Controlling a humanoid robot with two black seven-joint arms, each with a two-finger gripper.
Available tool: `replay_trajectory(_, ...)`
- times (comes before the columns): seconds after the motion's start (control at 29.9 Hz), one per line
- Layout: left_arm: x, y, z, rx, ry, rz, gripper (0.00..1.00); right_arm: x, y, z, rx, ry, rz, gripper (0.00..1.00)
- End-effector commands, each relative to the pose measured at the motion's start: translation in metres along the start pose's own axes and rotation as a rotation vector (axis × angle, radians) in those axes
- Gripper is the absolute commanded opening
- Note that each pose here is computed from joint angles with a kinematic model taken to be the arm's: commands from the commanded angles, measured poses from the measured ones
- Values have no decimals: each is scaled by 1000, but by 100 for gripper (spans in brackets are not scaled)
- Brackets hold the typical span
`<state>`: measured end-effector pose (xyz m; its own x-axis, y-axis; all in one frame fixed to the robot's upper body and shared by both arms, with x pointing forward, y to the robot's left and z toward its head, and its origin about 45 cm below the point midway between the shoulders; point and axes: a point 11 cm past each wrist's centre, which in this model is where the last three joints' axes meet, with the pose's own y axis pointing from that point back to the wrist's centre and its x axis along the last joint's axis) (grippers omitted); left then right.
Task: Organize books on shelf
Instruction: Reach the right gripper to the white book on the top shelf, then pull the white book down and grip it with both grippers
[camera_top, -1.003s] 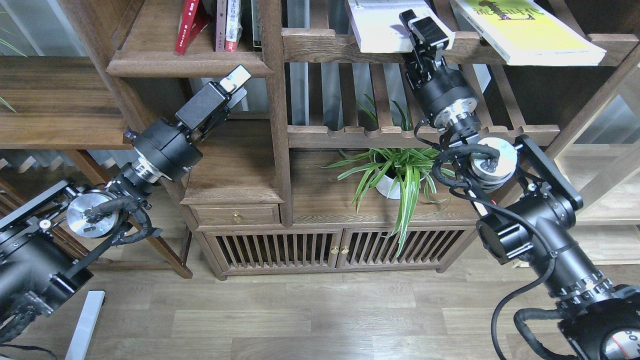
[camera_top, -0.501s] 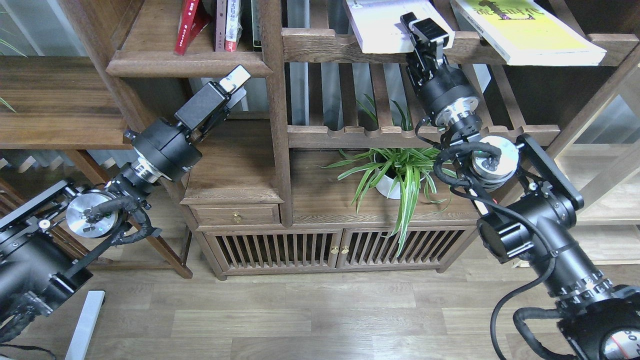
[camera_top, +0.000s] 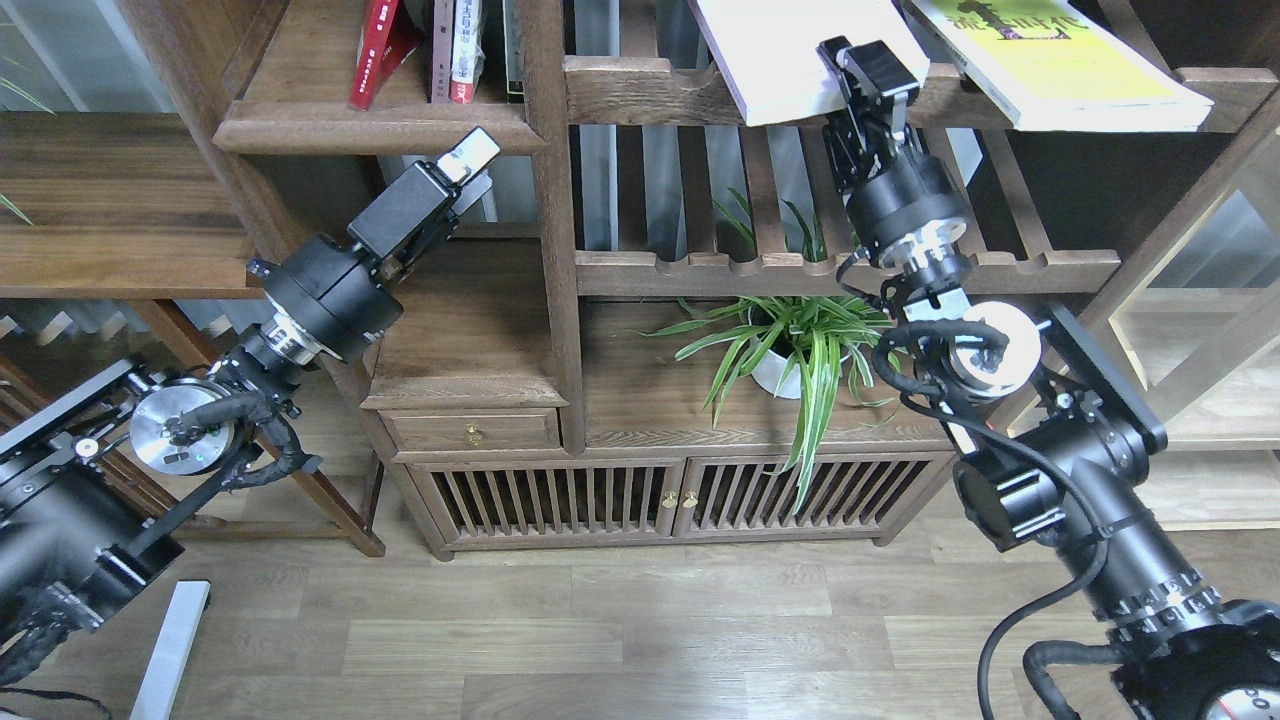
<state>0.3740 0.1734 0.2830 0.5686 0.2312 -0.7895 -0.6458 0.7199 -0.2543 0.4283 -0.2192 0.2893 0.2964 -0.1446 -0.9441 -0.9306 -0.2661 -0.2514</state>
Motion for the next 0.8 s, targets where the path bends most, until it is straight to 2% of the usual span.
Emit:
replay_trajectory(0.0, 0, 0, -1, 2, 1, -1, 98, -1, 7, 2, 0, -22, -52, 2)
replay_trajectory(0.47, 1, 1, -2, 6, 3, 3, 98, -12, 41, 9, -1, -95, -294, 1)
replay_trajectory(0.77, 1, 1, -4, 10, -4, 1, 98, 8, 62, 11, -17, -87, -236, 0)
